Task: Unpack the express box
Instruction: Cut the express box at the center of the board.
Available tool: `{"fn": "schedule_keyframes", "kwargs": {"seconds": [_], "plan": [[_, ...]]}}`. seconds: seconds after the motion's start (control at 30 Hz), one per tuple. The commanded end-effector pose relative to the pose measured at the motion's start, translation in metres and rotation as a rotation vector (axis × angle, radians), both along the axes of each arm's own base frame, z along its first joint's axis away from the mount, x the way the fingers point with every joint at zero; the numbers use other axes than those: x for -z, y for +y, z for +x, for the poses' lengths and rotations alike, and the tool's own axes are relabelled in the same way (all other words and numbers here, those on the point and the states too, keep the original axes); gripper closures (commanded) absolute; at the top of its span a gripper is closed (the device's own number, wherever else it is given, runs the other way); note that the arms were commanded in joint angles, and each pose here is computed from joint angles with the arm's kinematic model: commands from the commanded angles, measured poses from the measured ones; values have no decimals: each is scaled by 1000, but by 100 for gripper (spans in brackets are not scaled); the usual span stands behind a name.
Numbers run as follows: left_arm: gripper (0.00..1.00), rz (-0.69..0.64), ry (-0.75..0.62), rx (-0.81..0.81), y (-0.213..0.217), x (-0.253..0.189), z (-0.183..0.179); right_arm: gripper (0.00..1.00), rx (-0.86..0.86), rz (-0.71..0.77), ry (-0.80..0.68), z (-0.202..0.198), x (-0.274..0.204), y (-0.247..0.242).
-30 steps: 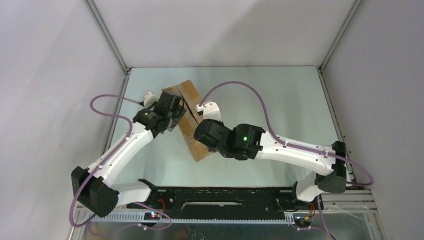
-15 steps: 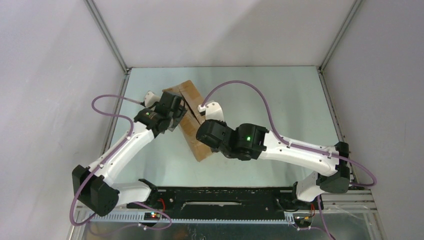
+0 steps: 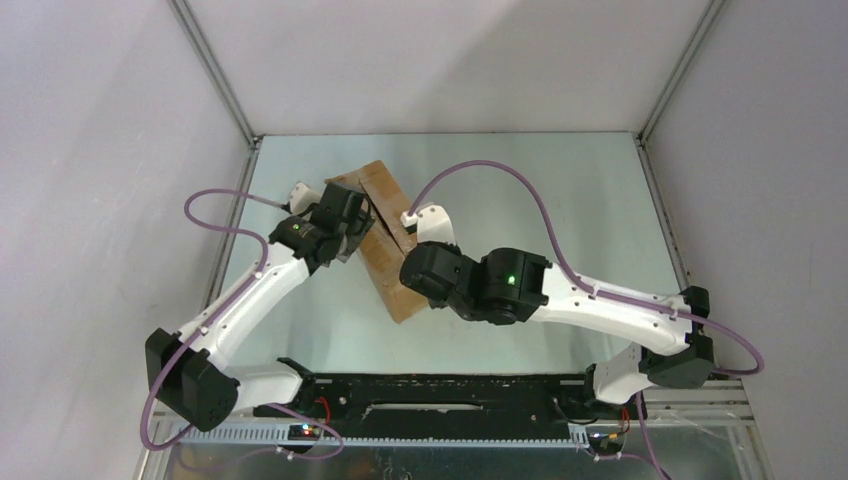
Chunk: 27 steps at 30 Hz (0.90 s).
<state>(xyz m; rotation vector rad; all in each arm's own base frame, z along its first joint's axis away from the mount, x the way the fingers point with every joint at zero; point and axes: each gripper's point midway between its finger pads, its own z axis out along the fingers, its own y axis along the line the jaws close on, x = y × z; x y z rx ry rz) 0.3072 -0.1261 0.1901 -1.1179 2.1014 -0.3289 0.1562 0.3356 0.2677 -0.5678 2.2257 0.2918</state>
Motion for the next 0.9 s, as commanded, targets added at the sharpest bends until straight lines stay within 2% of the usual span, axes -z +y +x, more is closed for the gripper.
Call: {"fn": "schedule_keyframes", "kwargs": {"seconds": [0.0, 0.67, 0.87], "plan": [[36, 127, 105, -42, 24, 28, -13, 100, -3, -42, 2, -6, -7, -20], [36, 117, 109, -27, 21, 31, -14, 100, -31, -166, 155, -2, 80, -2], [36, 127, 117, -35, 24, 34, -15, 100, -2, -112, 90, 2, 44, -15]]}}
